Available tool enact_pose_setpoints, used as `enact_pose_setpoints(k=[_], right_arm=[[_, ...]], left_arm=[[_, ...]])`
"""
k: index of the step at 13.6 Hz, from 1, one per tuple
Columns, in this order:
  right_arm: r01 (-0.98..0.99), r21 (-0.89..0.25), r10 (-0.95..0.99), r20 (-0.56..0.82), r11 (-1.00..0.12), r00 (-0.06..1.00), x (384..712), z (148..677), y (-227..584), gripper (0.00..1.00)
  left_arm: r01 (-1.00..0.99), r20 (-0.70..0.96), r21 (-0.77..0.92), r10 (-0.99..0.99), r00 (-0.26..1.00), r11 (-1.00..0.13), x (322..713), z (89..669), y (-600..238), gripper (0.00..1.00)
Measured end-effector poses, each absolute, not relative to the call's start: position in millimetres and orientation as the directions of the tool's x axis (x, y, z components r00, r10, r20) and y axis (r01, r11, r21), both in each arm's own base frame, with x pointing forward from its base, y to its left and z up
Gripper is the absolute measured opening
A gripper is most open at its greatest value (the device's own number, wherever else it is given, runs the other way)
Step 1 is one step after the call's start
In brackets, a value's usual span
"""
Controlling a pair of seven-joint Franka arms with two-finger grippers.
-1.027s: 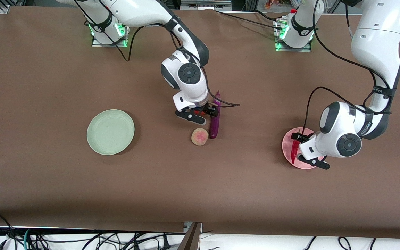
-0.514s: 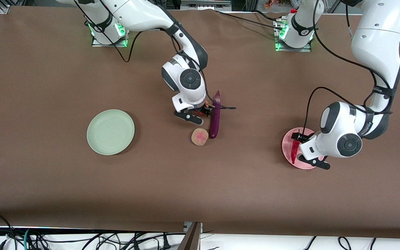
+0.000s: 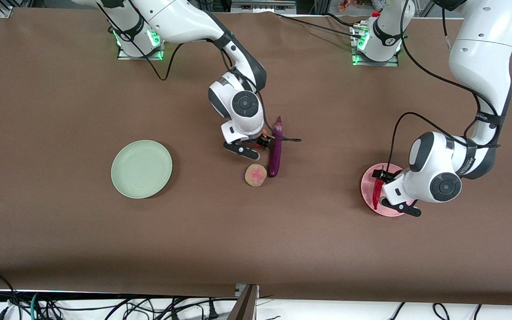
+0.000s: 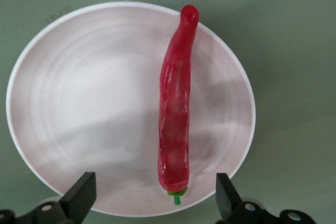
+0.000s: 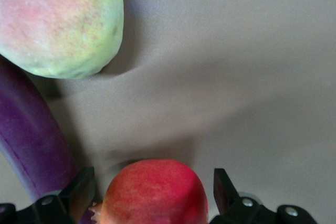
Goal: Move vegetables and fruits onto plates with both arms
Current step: 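Release the chili on the pink plate while the right gripper grasps the apple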
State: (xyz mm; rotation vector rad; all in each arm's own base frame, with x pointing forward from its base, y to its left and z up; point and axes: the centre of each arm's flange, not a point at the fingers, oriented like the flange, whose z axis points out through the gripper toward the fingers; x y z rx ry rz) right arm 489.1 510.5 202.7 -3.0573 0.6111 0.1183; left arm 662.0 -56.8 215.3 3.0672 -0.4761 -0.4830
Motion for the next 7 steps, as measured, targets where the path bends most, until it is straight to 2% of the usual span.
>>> enact_pose_setpoints(k=[7], right_arm=[[-0.373,-0.019,-0.370,-0.077,-0.928,0.926,483.8,208.5,520.1,1.00]], left_arm=[[-0.295,-0.303,0.048,-0.296,0.906,-0.954,661.5,213.6,-56.4,1.00]])
